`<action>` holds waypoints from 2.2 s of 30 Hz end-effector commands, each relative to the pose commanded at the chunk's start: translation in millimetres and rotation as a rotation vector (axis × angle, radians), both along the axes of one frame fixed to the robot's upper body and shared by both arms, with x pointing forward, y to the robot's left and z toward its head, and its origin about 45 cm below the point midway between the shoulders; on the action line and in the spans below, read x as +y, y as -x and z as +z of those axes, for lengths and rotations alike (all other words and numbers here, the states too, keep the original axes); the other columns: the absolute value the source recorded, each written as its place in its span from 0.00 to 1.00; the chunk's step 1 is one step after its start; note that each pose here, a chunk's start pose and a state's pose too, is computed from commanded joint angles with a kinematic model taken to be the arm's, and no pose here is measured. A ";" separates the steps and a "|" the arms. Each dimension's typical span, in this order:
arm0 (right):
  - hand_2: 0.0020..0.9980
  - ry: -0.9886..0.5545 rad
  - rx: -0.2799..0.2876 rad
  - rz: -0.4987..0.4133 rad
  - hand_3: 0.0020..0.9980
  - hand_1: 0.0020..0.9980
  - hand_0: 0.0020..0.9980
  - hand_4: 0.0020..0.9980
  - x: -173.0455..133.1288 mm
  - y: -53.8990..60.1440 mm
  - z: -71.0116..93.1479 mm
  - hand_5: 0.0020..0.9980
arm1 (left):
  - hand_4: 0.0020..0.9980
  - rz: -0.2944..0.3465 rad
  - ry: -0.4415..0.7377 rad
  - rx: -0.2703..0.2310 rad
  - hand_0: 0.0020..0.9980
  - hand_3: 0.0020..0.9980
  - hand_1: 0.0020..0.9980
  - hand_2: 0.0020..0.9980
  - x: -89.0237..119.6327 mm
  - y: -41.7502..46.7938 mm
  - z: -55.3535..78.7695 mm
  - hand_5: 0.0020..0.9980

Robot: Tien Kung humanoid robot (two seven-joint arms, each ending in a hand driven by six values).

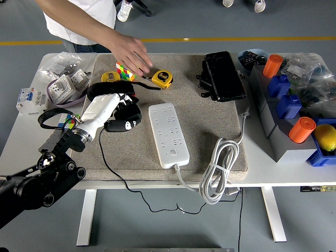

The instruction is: Put the plug near the board,insert it into the board,press the button,pull the plug out

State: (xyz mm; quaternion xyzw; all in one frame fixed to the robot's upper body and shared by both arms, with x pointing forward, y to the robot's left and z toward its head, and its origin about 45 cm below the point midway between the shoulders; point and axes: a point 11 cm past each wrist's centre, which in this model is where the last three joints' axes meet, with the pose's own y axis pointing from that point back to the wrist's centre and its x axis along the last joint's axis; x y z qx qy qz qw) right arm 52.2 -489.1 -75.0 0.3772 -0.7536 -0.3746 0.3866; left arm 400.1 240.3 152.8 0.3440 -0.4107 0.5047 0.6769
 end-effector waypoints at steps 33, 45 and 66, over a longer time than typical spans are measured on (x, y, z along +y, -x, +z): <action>0.63 -0.005 -0.006 -0.001 0.55 0.66 0.62 1.00 1.9 -1.3 -0.5 0.53 | 0.89 0.054 0.002 0.086 0.44 0.59 0.58 0.58 22.0 6.8 -26.0 0.21; 0.63 -0.006 -0.004 -0.003 0.55 0.66 0.62 1.00 2.1 0.4 -0.8 0.53 | 1.00 0.051 0.020 0.115 0.66 0.79 0.76 0.80 27.8 10.3 -24.2 0.45; 0.63 -0.002 -0.006 -0.001 0.55 0.66 0.62 1.00 1.1 -2.4 -0.2 0.53 | 0.98 0.235 0.622 -0.136 0.70 0.74 0.74 0.76 85.2 20.3 14.9 0.48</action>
